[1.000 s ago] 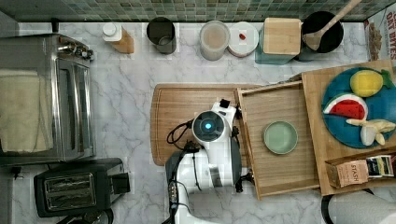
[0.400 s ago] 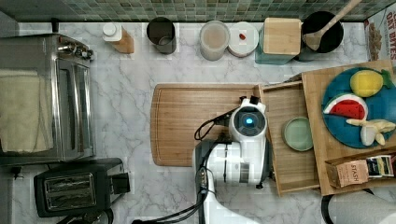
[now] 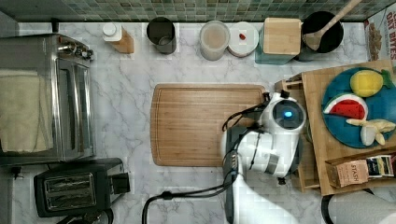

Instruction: Close the drawer.

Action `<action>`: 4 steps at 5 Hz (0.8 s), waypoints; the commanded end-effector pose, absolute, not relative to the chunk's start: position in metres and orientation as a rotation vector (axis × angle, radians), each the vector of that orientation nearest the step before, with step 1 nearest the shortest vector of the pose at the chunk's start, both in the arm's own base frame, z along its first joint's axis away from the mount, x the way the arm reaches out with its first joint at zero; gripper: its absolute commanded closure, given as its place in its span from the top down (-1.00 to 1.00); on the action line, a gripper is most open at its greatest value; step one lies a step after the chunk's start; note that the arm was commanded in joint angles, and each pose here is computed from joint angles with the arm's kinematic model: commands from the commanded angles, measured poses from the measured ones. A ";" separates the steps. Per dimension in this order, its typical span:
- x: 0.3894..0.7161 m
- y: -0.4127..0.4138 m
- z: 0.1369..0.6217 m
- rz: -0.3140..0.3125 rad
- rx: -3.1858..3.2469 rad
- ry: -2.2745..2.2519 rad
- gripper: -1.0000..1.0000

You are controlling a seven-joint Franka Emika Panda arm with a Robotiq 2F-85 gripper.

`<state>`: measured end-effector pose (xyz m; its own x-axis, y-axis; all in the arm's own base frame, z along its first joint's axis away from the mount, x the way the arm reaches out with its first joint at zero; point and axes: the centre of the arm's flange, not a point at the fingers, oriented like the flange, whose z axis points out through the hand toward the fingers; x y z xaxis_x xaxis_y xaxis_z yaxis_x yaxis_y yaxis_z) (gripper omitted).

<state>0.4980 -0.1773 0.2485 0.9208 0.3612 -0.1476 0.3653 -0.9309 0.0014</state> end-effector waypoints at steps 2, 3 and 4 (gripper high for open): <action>0.501 -0.319 0.335 0.010 2.918 0.155 -1.00; 0.501 -0.319 0.335 0.010 2.918 0.154 -1.00; 0.501 -0.319 0.335 0.010 2.918 0.154 -1.00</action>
